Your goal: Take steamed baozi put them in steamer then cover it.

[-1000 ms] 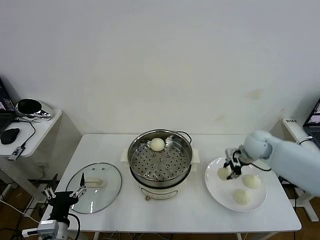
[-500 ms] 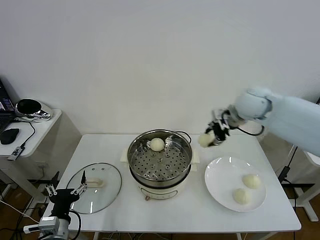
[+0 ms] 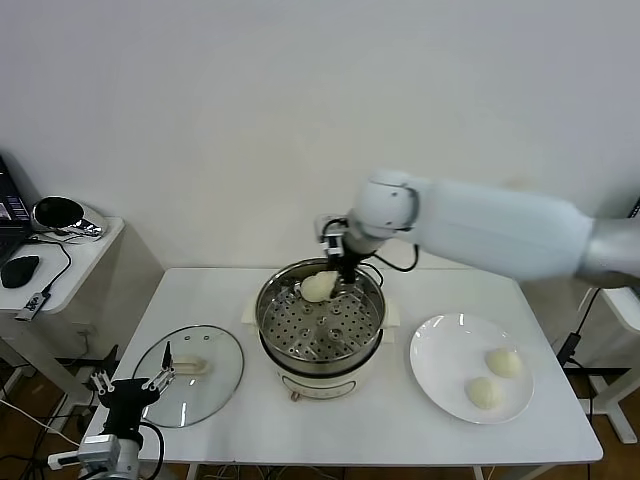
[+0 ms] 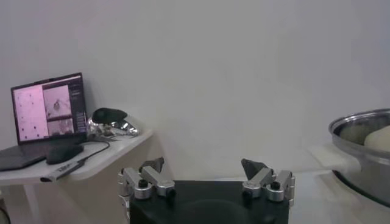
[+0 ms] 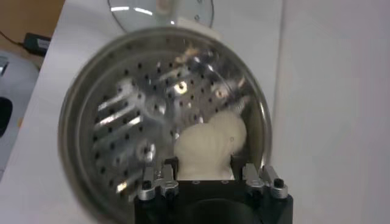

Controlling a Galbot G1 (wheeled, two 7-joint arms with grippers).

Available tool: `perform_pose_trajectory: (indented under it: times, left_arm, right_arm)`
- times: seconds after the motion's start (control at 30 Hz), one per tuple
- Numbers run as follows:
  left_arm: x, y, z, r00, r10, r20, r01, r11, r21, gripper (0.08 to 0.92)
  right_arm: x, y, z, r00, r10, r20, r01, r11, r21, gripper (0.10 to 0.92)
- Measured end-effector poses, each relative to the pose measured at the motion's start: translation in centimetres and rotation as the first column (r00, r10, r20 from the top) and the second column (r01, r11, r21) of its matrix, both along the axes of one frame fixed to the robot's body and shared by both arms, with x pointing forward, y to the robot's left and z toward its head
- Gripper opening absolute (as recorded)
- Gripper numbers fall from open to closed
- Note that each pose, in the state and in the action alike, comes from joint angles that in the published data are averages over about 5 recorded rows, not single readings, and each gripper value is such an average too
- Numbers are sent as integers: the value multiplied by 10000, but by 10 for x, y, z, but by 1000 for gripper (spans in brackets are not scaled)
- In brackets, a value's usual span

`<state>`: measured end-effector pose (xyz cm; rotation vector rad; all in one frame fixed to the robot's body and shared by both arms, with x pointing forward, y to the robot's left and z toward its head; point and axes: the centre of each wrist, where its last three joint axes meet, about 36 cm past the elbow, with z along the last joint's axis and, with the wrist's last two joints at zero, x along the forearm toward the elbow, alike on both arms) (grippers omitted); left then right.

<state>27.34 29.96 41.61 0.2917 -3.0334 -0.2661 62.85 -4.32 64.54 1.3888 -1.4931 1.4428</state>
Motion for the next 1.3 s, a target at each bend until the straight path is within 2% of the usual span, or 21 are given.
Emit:
perform_pose_trajectory:
  times: [0.53,0.63,0.83,0.97,1.13,1.3]
  left_arm:
    - [0,2,2,10000,40,82,-40,10000,-43,823]
    - [0,2,2,10000,44,84,-44,10000,-49,823]
    - [0,2,2,9999,52,94,-51,10000,-70,823]
    - [1,2,2,9999,42,110,-42,10000,-78,823]
    - [2,2,4,9999,16,120,-15,10000,-88,823]
    - [2,1,6,9999,-69,128,70,9999,-81,823]
  right_arm:
    - [8,72,-51,9988,-270,-398,257,9991,-331,546]
    - [9,78,-56,9985,-334,-432,319,9989,-337,587]
    - [10,81,-56,9981,-390,-470,375,9988,-315,742]
    - [12,72,-44,9985,-360,-401,344,9986,-397,813]
    - [14,40,-16,9996,-130,-241,115,9979,-636,822]
    - [13,-19,14,9997,206,-134,-218,9951,-962,823]
